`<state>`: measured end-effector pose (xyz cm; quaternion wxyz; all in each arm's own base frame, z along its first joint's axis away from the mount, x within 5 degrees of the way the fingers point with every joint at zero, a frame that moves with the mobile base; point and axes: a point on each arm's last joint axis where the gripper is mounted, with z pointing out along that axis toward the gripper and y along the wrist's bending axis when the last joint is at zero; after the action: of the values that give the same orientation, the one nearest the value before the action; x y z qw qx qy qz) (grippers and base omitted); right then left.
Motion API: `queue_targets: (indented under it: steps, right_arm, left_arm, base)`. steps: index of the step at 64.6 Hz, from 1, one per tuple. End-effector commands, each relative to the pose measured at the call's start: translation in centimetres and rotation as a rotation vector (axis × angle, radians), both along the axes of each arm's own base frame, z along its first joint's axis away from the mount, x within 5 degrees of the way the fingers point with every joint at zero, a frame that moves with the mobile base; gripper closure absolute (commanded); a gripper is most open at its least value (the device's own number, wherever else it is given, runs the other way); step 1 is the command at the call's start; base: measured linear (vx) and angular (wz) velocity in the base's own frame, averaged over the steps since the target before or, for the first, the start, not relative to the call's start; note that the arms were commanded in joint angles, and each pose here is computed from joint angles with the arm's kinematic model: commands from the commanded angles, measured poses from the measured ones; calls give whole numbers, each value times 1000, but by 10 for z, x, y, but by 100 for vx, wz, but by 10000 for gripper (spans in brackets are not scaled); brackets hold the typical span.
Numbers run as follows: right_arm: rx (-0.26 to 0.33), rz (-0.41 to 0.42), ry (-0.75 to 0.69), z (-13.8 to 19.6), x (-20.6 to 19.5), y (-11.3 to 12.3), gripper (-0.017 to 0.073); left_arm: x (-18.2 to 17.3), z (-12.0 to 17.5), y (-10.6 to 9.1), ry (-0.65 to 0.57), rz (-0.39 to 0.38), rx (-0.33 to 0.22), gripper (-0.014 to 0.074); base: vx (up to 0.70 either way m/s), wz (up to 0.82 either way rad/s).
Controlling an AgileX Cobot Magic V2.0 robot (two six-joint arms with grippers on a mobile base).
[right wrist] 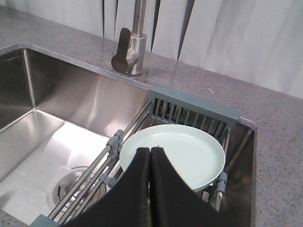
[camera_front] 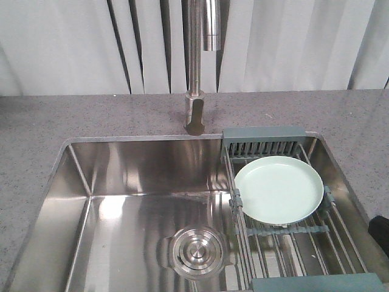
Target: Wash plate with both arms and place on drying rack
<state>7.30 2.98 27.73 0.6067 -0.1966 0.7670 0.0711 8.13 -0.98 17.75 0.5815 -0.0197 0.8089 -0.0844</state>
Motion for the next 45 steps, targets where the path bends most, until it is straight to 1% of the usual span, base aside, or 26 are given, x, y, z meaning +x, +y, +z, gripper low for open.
queue_targets:
  steps: [1, 4, 8, 14, 22, 28, 32, 41, 45]
  right_arm:
    - [22, -23, -80, 14, 2, -2, 564]
    - [22, -23, -80, 14, 2, -2, 564]
    - [22, -23, -80, 14, 2, -2, 564]
    - [22, -23, -80, 14, 2, -2, 564]
    - [21, -23, -80, 14, 2, -2, 564]
    - [21, -23, -80, 14, 2, -2, 564]
    - [21, -23, -80, 14, 2, -2, 564]
    - [21, -23, -80, 14, 2, -2, 564]
    - [21, -22, -79, 14, 2, -2, 564]
  left_arm:
    - [-4, 2, -1, -106, -58, 118, 599]
    - [-6, 5, -1, -150, -67, 163, 599]
    - [-9, 8, 0, -204, -70, 199, 599]
    - [-14, 14, 1, -280, -58, 216, 599]
    - [-20, 20, 3, -367, -16, 190, 599]
    - [-25, 24, 6, -431, 28, 187, 599]
    - [-26, 25, 7, -440, 48, 189, 599]
    - [-26, 26, 8, -449, 80, 141, 599]
    - [-26, 27, 8, -464, 79, 137, 599]
  base:
    - [0, 0]
    - [0, 0]
    - [0, 0]
    - [0, 0]
    - [0, 0]
    - [0, 0]
    - [0, 0]
    - [0, 0]
    - [0, 0]
